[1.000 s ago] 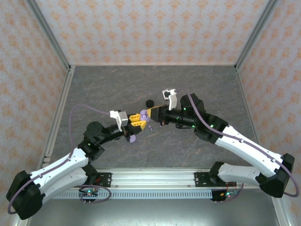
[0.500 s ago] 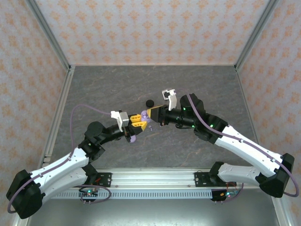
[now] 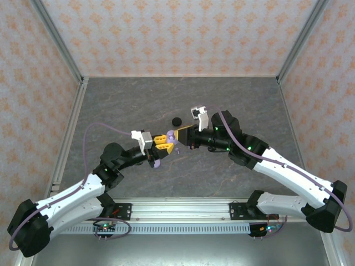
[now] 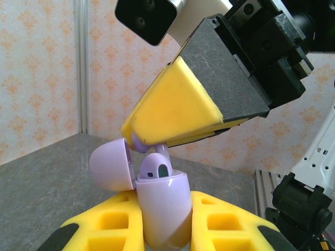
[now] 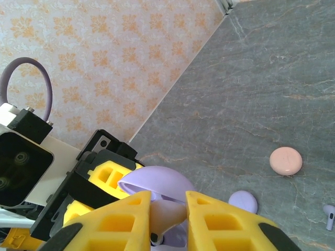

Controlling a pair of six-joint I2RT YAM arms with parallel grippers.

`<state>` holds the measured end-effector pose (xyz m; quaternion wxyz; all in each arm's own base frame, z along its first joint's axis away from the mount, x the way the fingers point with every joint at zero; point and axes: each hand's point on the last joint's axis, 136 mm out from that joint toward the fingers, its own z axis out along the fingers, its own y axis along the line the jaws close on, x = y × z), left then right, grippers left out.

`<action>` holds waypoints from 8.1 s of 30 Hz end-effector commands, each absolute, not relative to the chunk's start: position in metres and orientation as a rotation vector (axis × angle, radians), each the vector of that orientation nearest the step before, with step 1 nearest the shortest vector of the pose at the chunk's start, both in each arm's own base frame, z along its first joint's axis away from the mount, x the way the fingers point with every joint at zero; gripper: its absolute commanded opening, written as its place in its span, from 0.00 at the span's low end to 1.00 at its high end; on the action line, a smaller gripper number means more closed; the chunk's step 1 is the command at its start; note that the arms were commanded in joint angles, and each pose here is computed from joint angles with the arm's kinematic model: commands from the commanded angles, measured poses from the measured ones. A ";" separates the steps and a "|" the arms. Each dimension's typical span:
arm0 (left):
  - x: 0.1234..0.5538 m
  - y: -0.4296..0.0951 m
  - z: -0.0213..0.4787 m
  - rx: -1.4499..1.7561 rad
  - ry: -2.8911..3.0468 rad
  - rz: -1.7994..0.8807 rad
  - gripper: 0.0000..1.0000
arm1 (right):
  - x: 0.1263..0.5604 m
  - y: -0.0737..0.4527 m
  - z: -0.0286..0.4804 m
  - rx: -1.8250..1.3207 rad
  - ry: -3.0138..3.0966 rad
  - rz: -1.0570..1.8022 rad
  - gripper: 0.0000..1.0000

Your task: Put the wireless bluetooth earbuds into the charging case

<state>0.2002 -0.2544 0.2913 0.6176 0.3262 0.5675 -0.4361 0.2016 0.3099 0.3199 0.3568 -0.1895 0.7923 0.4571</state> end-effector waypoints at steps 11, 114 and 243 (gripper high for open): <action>0.196 -0.253 0.321 0.738 1.199 -0.989 0.00 | 0.193 0.318 0.312 -0.538 2.071 1.229 0.25; 0.403 -0.174 0.155 -0.048 2.139 -0.691 0.00 | 0.263 0.201 0.218 0.027 2.240 0.705 0.99; 0.339 -0.088 0.252 -0.338 1.916 -1.069 0.79 | 0.302 0.366 0.220 -0.962 2.140 0.309 0.42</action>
